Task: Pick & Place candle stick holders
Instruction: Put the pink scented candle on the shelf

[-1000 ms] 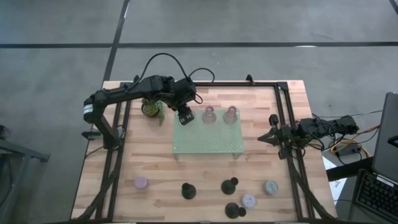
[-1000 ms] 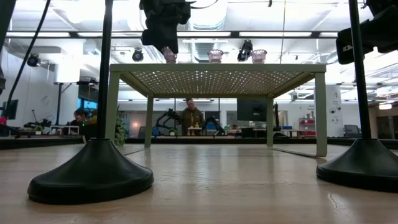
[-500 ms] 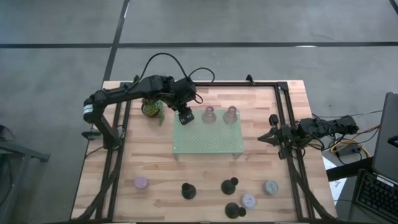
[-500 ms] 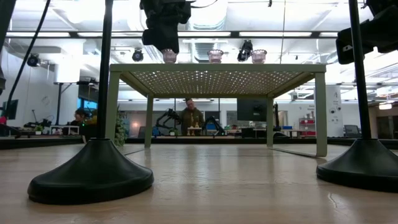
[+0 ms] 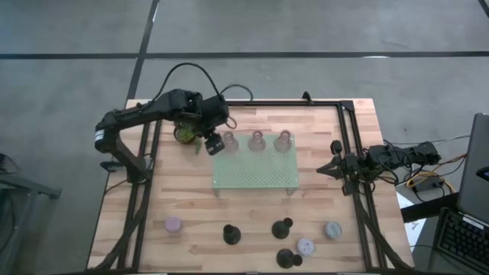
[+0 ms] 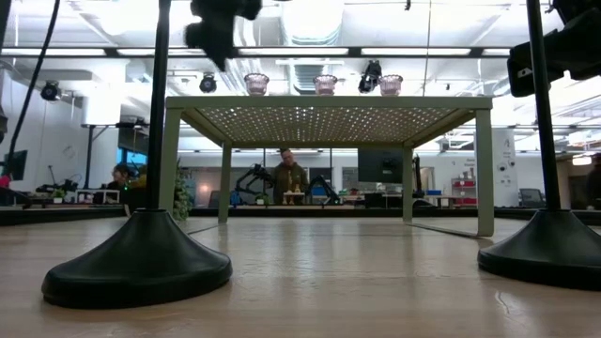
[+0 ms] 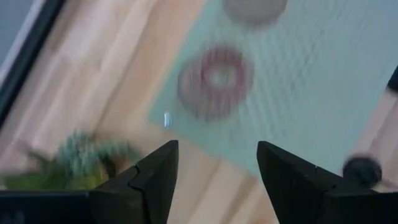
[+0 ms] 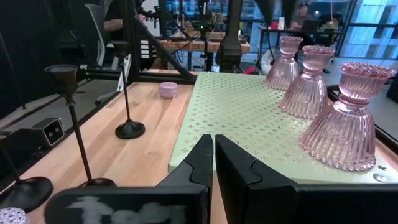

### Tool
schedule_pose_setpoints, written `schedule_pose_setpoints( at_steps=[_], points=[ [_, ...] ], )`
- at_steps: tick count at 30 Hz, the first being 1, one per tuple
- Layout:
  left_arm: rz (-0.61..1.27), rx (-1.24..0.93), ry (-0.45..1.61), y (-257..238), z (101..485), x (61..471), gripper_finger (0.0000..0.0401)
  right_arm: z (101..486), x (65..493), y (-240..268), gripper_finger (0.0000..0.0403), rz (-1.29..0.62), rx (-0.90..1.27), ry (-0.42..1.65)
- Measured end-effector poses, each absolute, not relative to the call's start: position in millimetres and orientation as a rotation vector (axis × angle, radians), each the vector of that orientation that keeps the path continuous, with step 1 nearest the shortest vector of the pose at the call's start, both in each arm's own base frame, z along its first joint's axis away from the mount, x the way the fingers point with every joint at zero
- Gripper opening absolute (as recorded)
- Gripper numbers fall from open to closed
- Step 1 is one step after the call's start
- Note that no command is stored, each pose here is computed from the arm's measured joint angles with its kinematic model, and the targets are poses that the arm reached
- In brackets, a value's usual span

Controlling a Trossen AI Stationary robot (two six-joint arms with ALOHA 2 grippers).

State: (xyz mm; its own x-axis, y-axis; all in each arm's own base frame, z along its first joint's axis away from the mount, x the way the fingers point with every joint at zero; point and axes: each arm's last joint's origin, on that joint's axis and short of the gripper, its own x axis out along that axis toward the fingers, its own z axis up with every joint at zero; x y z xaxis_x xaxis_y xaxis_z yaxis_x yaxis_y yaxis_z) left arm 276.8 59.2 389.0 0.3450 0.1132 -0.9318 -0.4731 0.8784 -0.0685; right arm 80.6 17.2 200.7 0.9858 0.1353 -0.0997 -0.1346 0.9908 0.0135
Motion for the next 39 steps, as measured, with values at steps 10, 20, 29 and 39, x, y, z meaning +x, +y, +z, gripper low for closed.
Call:
schedule_pose_setpoints(
  at_steps=[10, 20, 29, 39],
  points=[
    [0.341, -0.45, 1.249, -7.2, 387.4, 245.4, 0.0275, 200.7, 80.6, 17.2, 0.0013, 0.136, 0.007, 0.101],
    [0.425, -0.451, 1.377, -99.1, 332.5, 207.8, 0.0354, 200.7, 80.6, 17.3, 0.0013, 0.136, 0.006, 0.101],
    [0.42, -0.492, 1.429, -145.8, 273.0, 189.4, 0.036, 200.7, 80.6, 17.2, 0.0013, 0.136, 0.007, 0.101],
    [0.394, -0.588, 1.458, -162.4, 231.6, 177.8, 0.036, 200.7, 80.6, 17.2, 0.0013, 0.136, 0.006, 0.101]
  ],
)
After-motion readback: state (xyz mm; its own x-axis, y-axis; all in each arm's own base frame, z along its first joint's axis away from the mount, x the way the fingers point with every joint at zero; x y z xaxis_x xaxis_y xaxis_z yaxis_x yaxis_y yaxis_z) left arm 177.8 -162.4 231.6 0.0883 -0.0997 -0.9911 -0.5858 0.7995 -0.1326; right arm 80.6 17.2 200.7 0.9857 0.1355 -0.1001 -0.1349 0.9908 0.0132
